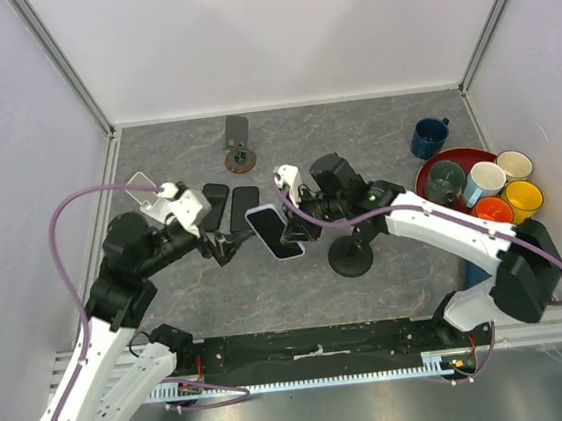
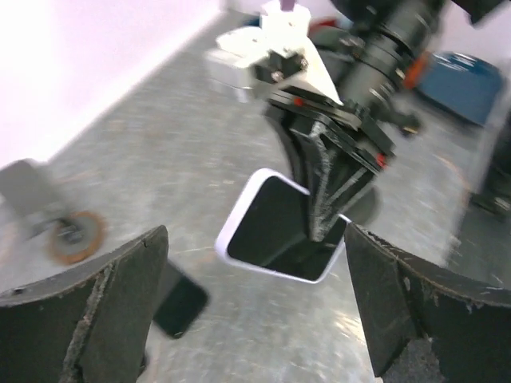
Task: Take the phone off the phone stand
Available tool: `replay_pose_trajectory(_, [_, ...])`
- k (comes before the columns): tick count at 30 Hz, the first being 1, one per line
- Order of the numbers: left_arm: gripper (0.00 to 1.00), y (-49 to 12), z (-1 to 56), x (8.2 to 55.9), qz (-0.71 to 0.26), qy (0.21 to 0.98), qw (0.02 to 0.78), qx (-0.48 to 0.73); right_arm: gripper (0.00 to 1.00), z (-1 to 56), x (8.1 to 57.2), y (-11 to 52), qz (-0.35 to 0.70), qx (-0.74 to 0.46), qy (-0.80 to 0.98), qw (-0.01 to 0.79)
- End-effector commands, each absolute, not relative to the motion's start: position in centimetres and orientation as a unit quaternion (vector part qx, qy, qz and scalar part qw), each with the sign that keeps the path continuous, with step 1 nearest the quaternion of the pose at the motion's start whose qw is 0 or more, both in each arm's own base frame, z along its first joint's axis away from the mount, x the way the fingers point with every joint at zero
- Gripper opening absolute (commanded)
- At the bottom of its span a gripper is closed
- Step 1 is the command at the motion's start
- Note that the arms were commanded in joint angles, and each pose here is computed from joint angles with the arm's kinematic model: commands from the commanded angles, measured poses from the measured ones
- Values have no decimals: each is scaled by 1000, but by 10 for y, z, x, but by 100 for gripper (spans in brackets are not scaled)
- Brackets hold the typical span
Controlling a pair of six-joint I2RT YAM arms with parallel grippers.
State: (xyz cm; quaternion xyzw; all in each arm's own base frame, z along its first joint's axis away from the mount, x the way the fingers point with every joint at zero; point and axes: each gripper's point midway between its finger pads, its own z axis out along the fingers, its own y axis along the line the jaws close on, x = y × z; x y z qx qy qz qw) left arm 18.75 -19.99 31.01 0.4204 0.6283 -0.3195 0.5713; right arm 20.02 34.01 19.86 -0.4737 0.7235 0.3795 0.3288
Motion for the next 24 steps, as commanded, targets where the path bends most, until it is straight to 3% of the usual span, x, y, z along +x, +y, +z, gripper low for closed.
replay_pose_trajectory(1, [100,-138,367,233,-194,615,733,217,0,214,258,349,374,-352,783,351])
replay_pose_trajectory(5, [100,-101,373,230,-149,596,778,134,0,208,299,354,378,-267,821,335])
replay_pose_trajectory(12, [99,-86,367,232,-129,607,779,97,0,160,360,355,378,-141,871,279])
replay_pose_trajectory(24, [99,-40,373,218,-81,579,811,-3,2,91,382,379,411,-67,890,188])
